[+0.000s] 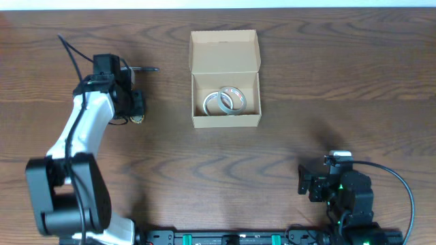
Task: Pack container
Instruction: 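Lift the correction tape and carry it over the box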
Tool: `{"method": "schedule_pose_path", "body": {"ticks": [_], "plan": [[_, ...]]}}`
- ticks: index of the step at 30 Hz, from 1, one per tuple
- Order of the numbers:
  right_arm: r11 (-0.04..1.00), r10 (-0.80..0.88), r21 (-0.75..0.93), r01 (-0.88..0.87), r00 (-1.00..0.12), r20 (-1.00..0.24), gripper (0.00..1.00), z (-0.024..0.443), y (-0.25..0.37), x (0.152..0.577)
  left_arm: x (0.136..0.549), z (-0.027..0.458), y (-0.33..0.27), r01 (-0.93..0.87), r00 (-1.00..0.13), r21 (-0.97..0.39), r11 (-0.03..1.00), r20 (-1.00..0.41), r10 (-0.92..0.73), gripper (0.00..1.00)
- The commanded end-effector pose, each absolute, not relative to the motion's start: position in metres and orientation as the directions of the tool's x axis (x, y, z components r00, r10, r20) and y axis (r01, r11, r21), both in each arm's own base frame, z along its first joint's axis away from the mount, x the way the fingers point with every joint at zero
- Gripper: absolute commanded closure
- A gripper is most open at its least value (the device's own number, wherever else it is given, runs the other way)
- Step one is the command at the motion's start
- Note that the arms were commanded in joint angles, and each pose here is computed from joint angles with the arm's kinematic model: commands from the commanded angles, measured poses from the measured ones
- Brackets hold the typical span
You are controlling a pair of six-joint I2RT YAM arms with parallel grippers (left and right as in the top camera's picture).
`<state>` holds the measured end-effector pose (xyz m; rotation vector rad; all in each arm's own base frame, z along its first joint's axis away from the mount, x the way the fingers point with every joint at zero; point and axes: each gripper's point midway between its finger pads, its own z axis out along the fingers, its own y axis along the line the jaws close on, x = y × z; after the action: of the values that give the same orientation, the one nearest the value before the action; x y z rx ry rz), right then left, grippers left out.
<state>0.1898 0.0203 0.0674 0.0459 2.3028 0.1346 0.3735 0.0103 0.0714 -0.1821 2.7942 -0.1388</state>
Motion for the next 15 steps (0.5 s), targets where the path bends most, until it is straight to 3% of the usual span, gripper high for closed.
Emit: {"method": "schedule_pose_path", "body": {"ticks": [1, 15], "plan": [[0.993, 0.093, 0.116, 0.009, -0.666, -0.74, 0.01, 0.068, 0.018, 0.19, 0.375, 0.088, 0.004, -0.123, -0.916, -0.137, 0.983, -0.365, -0.166, 0.78], [0.993, 0.092, 0.116, 0.009, -0.666, -0.741, 0.01, 0.068, 0.018, 0.19, 0.416, 0.151, -0.103, 0.16, -0.819, -0.149, 0.976, -0.571, 0.047, 0.78]]}}
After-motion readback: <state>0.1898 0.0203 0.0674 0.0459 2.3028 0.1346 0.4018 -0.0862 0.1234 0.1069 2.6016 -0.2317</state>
